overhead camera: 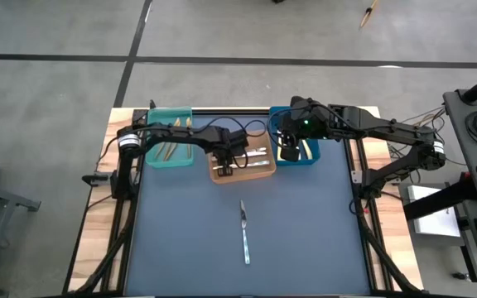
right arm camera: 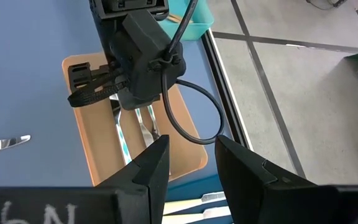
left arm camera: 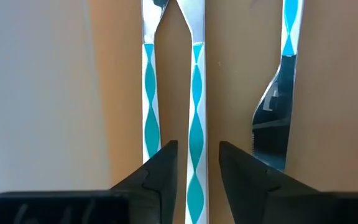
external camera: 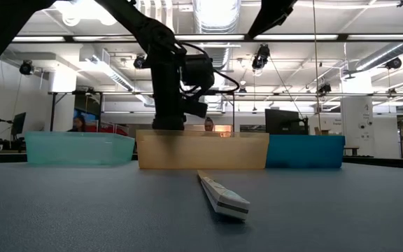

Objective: Sort silverware by color (type)
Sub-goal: Put the white knife in the orange bin

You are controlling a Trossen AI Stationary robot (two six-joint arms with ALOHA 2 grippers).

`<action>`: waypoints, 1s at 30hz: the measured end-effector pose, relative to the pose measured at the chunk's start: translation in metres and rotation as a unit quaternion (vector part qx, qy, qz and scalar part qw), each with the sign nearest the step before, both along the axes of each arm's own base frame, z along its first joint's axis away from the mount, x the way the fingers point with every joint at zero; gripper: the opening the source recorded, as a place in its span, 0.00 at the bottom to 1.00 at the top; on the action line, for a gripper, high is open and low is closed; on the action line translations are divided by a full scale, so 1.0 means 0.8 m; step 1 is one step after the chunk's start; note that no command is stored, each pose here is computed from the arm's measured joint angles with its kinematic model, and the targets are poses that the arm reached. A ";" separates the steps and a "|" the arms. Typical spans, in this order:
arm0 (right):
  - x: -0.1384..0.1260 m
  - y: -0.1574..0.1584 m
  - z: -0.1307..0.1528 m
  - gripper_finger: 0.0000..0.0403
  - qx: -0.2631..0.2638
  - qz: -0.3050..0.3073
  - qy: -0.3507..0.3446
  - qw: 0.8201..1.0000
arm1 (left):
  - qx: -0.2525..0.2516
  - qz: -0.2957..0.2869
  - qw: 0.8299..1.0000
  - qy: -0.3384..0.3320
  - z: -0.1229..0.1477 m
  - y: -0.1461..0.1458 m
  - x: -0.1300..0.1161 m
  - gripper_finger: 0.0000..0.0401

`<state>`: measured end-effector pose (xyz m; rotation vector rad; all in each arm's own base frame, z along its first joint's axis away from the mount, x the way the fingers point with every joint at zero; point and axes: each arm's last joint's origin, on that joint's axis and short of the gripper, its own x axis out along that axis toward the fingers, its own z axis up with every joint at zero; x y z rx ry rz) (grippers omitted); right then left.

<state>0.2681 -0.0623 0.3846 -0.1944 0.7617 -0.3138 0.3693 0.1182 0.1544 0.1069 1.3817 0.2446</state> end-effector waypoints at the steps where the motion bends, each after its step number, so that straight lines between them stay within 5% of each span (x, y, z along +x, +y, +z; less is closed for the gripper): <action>1: 0.000 0.000 0.000 0.30 0.000 0.000 -0.001 1.000 | -0.001 0.000 1.000 0.003 0.003 0.000 0.000 0.25; 18: 0.017 -0.004 -0.017 0.30 0.043 -0.040 -0.014 0.998 | 0.044 -0.055 0.994 -0.080 0.080 -0.009 -0.028 0.27; 30: 0.074 -0.016 -0.058 0.26 0.068 -0.065 -0.030 0.995 | 0.124 -0.099 0.960 -0.231 0.128 -0.033 -0.110 0.27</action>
